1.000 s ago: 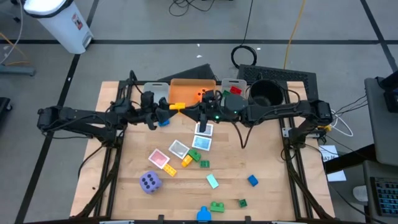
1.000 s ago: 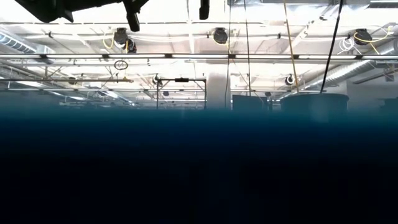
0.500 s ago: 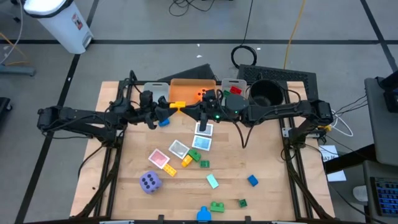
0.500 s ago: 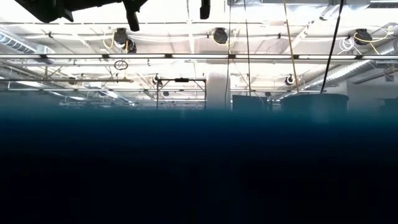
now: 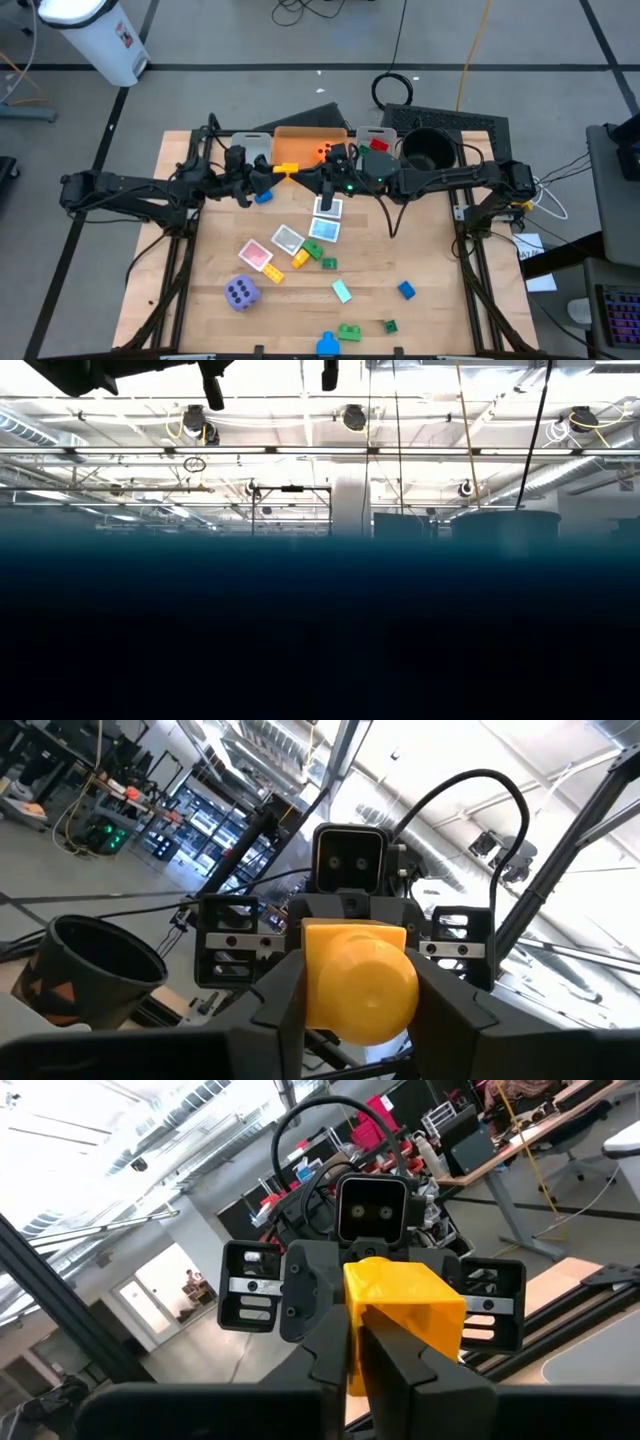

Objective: Pick & Place Toys
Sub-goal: Put the yellow game piece into the right gray bin

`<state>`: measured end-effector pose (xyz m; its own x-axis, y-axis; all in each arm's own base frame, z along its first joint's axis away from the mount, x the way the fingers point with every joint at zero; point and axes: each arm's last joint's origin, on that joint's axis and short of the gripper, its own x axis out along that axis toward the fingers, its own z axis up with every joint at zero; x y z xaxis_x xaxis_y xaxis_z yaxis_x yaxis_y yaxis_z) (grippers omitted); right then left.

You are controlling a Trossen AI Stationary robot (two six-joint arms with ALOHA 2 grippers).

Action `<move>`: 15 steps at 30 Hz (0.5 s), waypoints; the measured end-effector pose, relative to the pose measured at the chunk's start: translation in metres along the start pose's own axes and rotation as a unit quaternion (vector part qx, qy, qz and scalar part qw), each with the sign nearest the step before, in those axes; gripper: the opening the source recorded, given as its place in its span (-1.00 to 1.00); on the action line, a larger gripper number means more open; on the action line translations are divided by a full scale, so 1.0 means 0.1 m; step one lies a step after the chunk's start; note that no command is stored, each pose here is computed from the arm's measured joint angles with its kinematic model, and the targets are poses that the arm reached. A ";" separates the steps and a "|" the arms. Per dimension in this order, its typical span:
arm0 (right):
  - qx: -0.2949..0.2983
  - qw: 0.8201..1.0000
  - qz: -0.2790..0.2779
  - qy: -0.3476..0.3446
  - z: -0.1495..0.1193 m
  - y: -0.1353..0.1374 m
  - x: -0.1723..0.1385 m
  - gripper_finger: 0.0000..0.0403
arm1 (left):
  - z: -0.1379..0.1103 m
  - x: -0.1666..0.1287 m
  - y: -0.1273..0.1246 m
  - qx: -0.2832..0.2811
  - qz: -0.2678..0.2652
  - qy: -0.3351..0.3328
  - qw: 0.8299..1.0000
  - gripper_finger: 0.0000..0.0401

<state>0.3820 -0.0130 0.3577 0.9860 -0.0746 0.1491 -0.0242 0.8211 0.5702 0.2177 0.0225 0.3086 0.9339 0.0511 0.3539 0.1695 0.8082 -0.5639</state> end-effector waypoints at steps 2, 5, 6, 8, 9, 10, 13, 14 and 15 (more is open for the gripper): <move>-0.002 1.000 0.011 0.007 0.00 0.00 0.00 -0.85 | 0.00 0.00 0.00 0.000 -0.003 0.001 1.000 -0.34; -0.001 1.000 0.020 0.013 0.00 0.01 0.00 -0.76 | 0.00 0.00 -0.01 0.002 -0.008 0.003 1.000 -0.33; -0.001 1.000 0.020 0.013 -0.01 0.01 0.00 -0.73 | 0.00 0.00 -0.01 0.002 -0.011 0.006 1.000 -0.33; -0.002 1.000 0.021 0.013 -0.01 0.01 0.00 -0.65 | 0.00 0.00 -0.01 0.002 -0.014 0.007 1.000 -0.33; -0.002 1.000 0.021 0.013 -0.01 0.01 0.00 -0.62 | 0.00 0.00 -0.01 0.002 -0.014 0.007 1.000 -0.33; -0.002 1.000 0.021 0.012 0.00 0.01 0.00 -0.58 | 0.00 0.00 -0.01 0.002 -0.014 0.007 1.000 -0.32; -0.003 1.000 0.023 0.012 0.00 0.01 0.00 -0.46 | 0.00 0.00 -0.01 0.004 -0.013 0.006 1.000 -0.32; -0.005 1.000 0.023 0.011 0.01 0.00 0.00 -0.42 | 0.02 -0.01 -0.02 0.005 -0.014 0.005 1.000 -0.32; -0.005 1.000 0.026 0.010 0.03 0.01 -0.01 -0.39 | 0.03 -0.02 -0.03 0.008 -0.015 0.002 1.000 -0.32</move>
<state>0.3800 -0.0138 0.3606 0.9865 -0.0206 0.1623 -0.0737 0.8297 0.5533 0.2140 0.0220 0.3120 0.9298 0.0233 0.3672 0.1933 0.8183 -0.5413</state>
